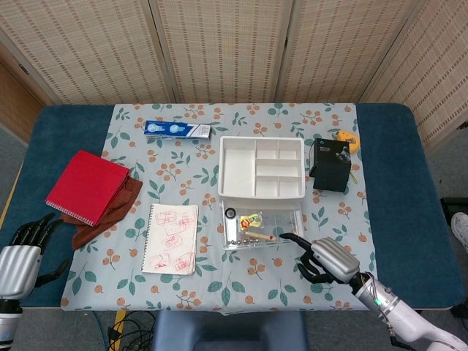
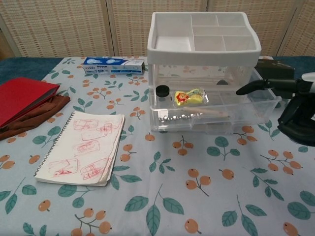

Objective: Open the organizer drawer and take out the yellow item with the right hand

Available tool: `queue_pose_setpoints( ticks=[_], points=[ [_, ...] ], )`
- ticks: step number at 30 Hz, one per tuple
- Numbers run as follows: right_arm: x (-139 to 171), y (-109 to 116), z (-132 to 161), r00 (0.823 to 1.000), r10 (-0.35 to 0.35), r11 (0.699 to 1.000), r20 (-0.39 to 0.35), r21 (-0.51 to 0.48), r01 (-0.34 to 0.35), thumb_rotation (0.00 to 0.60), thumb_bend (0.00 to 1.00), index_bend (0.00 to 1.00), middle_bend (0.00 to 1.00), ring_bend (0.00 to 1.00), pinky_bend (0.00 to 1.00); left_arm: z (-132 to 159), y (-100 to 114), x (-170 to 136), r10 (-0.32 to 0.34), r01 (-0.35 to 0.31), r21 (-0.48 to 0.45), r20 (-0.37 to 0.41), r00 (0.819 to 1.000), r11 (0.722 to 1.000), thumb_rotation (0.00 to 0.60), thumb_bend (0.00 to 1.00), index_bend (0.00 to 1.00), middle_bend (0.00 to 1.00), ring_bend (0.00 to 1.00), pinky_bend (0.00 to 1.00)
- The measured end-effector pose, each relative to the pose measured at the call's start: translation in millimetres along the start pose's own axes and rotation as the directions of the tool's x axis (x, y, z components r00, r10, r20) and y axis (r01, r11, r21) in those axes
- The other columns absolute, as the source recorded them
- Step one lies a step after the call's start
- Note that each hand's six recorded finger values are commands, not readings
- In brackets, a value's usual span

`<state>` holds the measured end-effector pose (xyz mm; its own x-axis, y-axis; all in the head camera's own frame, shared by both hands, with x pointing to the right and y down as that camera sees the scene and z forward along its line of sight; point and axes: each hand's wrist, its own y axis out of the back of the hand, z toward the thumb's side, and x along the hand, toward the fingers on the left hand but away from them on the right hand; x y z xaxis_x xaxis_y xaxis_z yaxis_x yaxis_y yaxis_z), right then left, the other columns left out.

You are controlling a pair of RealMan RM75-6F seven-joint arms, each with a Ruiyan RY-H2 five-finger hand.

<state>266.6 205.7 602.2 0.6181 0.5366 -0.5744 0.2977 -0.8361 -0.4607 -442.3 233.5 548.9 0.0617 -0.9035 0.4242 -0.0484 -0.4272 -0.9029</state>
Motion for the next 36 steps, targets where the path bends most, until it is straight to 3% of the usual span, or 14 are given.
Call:
queue_pose_setpoints(
  ticks=[3,8,15,20,25,29,36],
  points=[
    [3.6,4.9,1.7,1.0,-0.004,1.0,0.001,0.026,0.004,0.6,0.37,0.02,0.87,0.94,0.93,0.2,0.7,0.3,0.003,-0.003,-0.002,0.001,1.0,1.0,0.6,0.25,0.15,0.12,0.15,0.15],
    [7.2,20.6,15.5,0.999,-0.021,0.995,-0.029,0.093,0.023,0.6,0.32,0.03,0.87,0.94,0.94,1.0,1.3,0.4,0.007,-0.007,-0.004,0.005,1.0,1.0,0.6,0.25,0.15,0.12,0.15,0.15],
    [-10.4,54.8,44.7,0.992,-0.069,0.972,-0.105,0.217,0.091,0.6,0.32,0.14,0.87,0.97,1.0,1.1,1.0,-2.2,0.008,-0.008,-0.004,0.003,1.0,1.0,0.6,0.25,0.15,0.12,0.15,0.15],
    [-33.0,70.7,53.9,0.99,-0.093,0.946,-0.11,0.301,0.123,0.6,0.33,0.26,0.89,0.98,1.0,1.1,1.4,-3.6,0.012,-0.012,-0.006,0.002,1.0,1.0,0.6,0.25,0.15,0.12,0.15,0.15],
    [-61.1,72.4,56.8,0.99,-0.105,0.916,-0.091,0.378,0.131,0.6,0.33,0.32,0.94,1.0,1.0,-1.0,-0.6,-4.1,0.006,-0.006,-0.007,-0.004,1.0,1.0,0.6,0.25,0.15,0.12,0.15,0.15],
    [-82.5,66.7,60.2,0.99,-0.113,0.901,-0.087,0.411,0.139,0.6,0.26,0.35,0.99,1.0,1.0,-2.0,-1.1,-4.5,0.005,-0.005,-0.008,-0.005,1.0,1.0,0.6,0.25,0.15,0.12,0.15,0.15],
    [-105.1,52.0,66.3,0.989,-0.108,0.855,-0.106,0.498,0.146,0.6,0.2,0.39,1.0,1.0,1.0,-2.7,-1.8,-4.6,0.005,-0.005,-0.016,-0.004,1.0,1.0,0.6,0.25,0.15,0.12,0.15,0.15]
  ],
)
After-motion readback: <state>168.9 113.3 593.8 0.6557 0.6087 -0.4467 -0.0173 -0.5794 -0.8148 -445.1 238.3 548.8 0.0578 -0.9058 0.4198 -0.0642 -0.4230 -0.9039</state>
